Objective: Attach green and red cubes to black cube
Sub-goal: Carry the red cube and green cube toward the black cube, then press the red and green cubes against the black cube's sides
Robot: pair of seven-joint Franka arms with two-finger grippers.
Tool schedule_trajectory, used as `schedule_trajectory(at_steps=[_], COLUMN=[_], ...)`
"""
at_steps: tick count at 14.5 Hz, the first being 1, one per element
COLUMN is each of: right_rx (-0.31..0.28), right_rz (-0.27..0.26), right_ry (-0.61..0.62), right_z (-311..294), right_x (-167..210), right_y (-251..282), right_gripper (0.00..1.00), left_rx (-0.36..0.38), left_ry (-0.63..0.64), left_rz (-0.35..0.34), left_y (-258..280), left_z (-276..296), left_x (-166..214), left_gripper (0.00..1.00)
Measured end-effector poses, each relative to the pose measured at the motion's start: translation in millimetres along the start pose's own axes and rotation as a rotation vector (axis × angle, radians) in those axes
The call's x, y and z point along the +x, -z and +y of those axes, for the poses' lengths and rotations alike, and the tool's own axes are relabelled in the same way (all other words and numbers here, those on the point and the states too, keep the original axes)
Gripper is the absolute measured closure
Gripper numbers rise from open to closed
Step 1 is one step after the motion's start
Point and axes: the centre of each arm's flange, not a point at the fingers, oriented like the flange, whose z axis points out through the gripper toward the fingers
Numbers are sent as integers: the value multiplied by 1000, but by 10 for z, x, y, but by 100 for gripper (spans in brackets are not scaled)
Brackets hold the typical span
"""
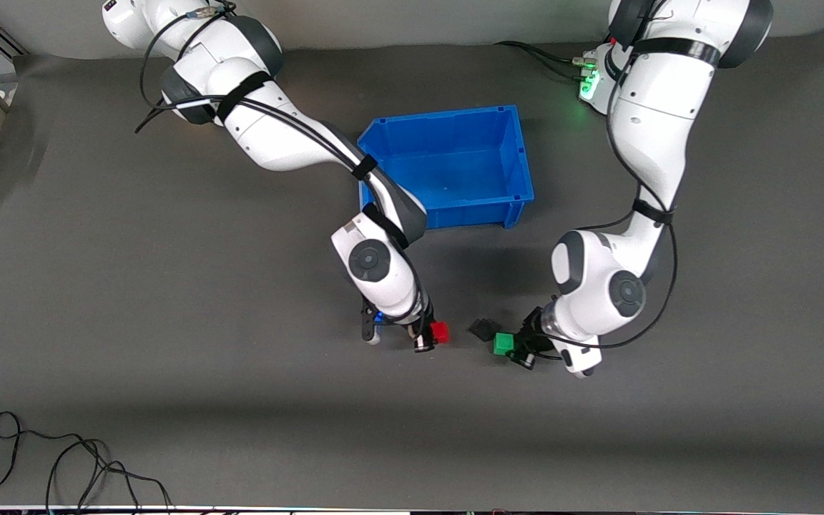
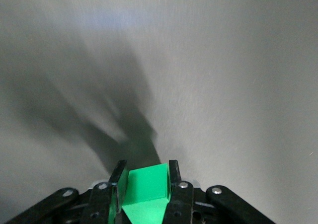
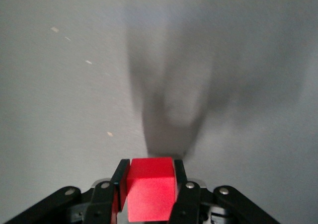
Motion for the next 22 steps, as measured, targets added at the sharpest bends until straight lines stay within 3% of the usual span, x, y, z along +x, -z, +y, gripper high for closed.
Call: schedule_trajectory(at_steps=[5, 12, 18, 21, 22], right_rx=[-2, -1, -1, 0, 1], right_rz=[-3, -3, -1, -1, -1], right_ry=[2, 1, 1, 1, 0], right_z=[71, 66, 64, 57, 51], right_x=[-38, -34, -28, -22, -18], right_y=[-113, -117, -122, -118, -115], right_gripper=[60, 60, 60, 60, 60], left_rx=[8, -1, 26, 76, 80], left_ry=[-5, 192, 166, 74, 48], left_rz=[0, 18, 65, 88, 86], left_y=[-82, -15, 89, 57, 55], left_z=[-16, -9, -19, -64, -65], left_x=[-88, 95, 396, 419, 410], left_gripper=[64, 64, 64, 85, 86])
